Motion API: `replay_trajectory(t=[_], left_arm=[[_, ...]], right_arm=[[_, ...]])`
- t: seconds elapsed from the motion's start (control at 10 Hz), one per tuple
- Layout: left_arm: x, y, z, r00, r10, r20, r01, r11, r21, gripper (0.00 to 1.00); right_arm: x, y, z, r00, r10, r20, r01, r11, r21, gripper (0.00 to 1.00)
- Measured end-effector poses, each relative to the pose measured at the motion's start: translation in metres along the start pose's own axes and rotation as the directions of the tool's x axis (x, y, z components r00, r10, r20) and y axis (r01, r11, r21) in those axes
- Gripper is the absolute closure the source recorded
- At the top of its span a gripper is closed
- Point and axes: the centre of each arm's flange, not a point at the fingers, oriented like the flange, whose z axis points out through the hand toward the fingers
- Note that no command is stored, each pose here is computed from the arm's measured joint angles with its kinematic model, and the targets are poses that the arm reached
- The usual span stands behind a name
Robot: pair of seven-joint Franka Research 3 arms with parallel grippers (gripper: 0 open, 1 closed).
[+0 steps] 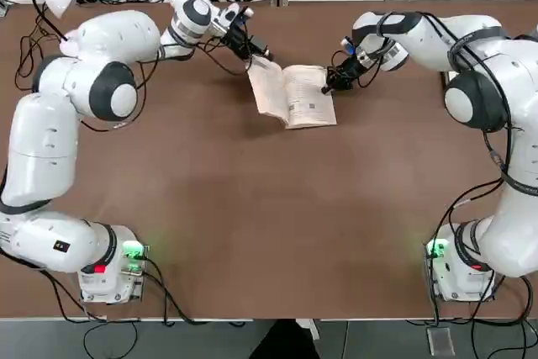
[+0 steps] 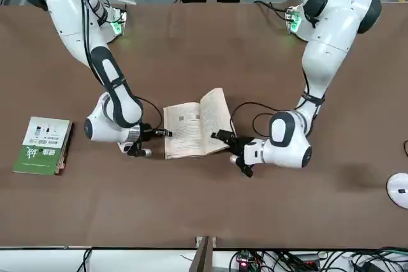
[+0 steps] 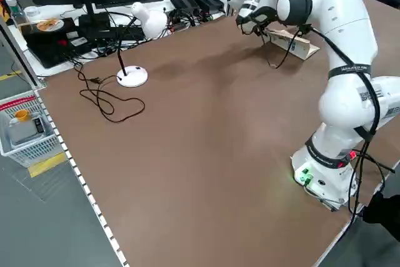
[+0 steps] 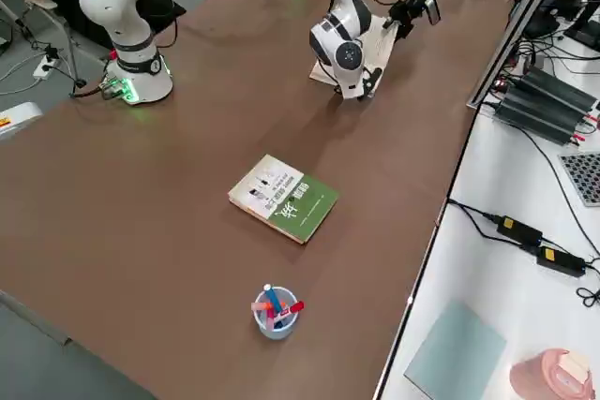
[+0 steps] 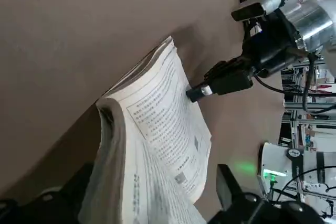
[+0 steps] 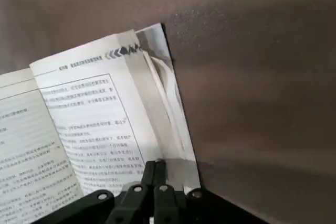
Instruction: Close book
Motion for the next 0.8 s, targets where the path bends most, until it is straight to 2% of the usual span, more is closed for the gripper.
replay_trajectory(t=[0.8], left_arm=[[-0.001,0.012,-0.003,0.995,-0.095,0.027,0.096,0.995,-0.02,0.0]], right_arm=[[0.0,0.0,0.0,1.0,0.0,0.0,0.0,1.0,0.0,0.99]])
